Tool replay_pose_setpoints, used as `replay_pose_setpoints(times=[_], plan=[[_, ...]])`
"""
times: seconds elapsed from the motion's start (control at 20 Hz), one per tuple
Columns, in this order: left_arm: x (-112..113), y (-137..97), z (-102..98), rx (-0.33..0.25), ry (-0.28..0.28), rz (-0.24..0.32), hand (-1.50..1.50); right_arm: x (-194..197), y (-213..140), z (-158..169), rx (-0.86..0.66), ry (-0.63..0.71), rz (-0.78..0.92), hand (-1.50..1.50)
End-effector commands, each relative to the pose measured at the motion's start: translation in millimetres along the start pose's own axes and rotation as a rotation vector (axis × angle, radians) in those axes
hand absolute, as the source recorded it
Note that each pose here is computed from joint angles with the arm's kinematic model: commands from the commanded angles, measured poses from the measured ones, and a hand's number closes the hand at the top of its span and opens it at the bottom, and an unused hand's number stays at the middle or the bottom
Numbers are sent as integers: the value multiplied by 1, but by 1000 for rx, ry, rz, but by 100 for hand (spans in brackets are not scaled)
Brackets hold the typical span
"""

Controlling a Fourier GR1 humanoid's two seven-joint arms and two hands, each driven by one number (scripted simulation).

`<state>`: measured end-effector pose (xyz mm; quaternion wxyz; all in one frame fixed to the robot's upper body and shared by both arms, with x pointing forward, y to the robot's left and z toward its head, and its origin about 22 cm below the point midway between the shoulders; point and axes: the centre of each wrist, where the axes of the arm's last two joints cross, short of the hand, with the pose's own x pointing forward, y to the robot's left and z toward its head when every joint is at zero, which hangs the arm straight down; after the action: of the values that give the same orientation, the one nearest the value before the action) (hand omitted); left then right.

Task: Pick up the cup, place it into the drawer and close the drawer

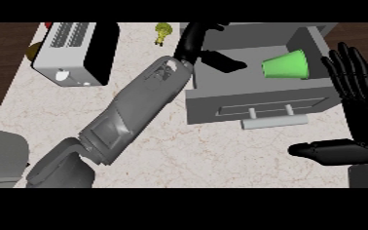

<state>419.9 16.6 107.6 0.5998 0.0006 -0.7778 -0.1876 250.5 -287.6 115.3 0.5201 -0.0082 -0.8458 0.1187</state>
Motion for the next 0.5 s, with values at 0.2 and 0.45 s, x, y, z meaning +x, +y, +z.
replay_pose_setpoints(times=[0.2, 0.45], plan=[[9, -11, 4, 38, -86, 25, -150, -7, 2, 0, 19, -6, -74, -150], [31, -14, -3, 49, -159, 99, -150, 20, -6, 0, 118, -34, -185, 150]])
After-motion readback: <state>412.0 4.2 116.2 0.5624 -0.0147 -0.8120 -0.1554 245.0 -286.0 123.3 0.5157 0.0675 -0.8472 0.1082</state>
